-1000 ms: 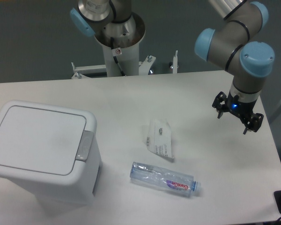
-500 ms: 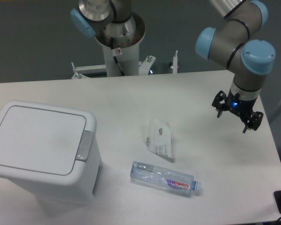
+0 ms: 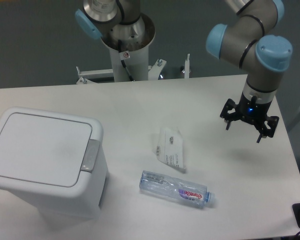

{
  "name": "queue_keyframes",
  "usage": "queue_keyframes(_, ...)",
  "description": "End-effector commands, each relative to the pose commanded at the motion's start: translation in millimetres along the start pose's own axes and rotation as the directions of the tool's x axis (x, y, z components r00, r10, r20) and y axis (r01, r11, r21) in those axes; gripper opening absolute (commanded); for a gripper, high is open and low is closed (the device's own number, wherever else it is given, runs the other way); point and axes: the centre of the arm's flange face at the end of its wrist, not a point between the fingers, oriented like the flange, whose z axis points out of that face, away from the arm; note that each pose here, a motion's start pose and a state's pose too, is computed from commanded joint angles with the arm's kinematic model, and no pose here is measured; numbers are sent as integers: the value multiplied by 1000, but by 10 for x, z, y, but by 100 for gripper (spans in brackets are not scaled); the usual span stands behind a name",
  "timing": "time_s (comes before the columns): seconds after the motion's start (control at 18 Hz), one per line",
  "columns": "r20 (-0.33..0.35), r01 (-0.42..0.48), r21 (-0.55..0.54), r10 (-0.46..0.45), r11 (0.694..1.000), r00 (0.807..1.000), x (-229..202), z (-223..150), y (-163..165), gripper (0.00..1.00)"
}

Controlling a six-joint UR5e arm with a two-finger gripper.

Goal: Open the trash can
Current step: 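Move the gripper toward the trash can lid's grey button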

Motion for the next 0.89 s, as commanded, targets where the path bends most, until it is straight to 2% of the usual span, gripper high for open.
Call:
queue_keyframes(0.17, 0, 89, 27, -89, 996, 996, 282, -77, -484, 100)
queue_keyframes(0.33, -56, 168, 105, -163, 980, 985, 646, -183, -995, 100)
queue_keyframes(0.44, -102, 205, 151, -191, 967, 976, 783, -256, -1187, 100)
queue_keyframes(0.61, -135, 245, 186, -222, 951, 966, 998, -393, -1446, 100)
queue_keyframes(0.78, -143, 222, 207, -195, 953, 970, 1230, -517, -1610, 100)
queue_keyframes(0.89, -160, 235, 216, -203, 948, 966, 1408, -585, -1709, 100)
